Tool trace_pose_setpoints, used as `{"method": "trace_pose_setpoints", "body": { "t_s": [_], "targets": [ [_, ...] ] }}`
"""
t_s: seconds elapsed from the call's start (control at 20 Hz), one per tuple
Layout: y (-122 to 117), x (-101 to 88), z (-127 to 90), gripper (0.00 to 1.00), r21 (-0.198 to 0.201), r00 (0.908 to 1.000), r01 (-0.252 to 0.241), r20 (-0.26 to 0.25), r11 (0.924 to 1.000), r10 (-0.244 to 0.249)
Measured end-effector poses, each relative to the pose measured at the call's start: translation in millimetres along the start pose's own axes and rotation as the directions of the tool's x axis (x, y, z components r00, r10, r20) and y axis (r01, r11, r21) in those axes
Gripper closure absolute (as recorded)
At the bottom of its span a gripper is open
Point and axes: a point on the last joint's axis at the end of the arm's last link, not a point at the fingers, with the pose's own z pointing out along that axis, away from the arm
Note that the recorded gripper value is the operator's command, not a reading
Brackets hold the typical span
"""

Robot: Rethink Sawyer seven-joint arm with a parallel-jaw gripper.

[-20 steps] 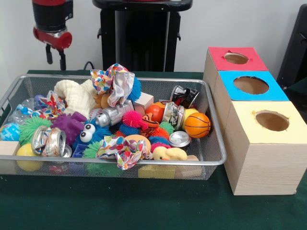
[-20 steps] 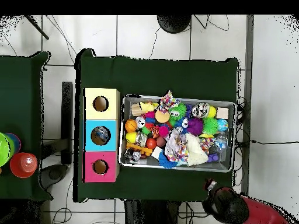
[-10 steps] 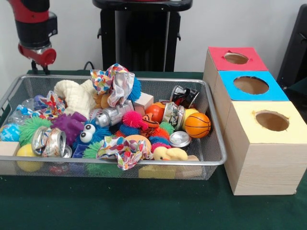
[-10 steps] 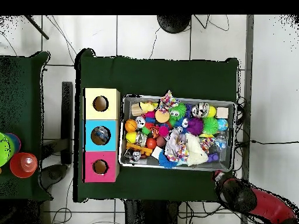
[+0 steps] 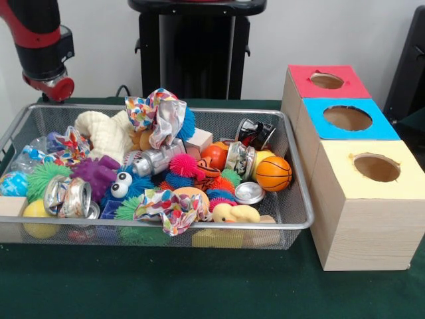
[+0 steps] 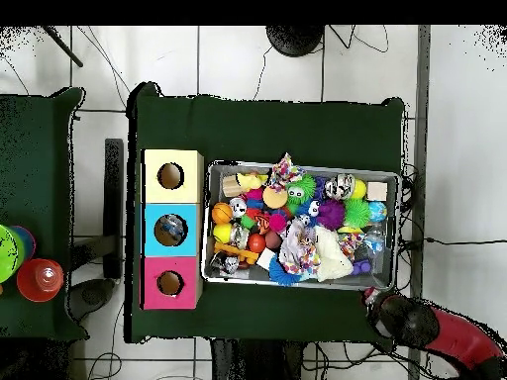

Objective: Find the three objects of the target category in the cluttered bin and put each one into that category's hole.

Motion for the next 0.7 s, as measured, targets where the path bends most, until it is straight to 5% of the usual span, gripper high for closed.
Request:
{"method": "trace_pose_setpoints", "body": {
  "t_s": [0.5,0.7],
  "targets": [
    [10.4,-8.8,-31.0,0.00,0.047,0.9975,-0.006,-0.071,0.9989,0.009],
    [22.4,-11.4,-80.8,0.00,0.067,0.9925,-0.049,-0.109,0.9965,0.056]
  ]
}}
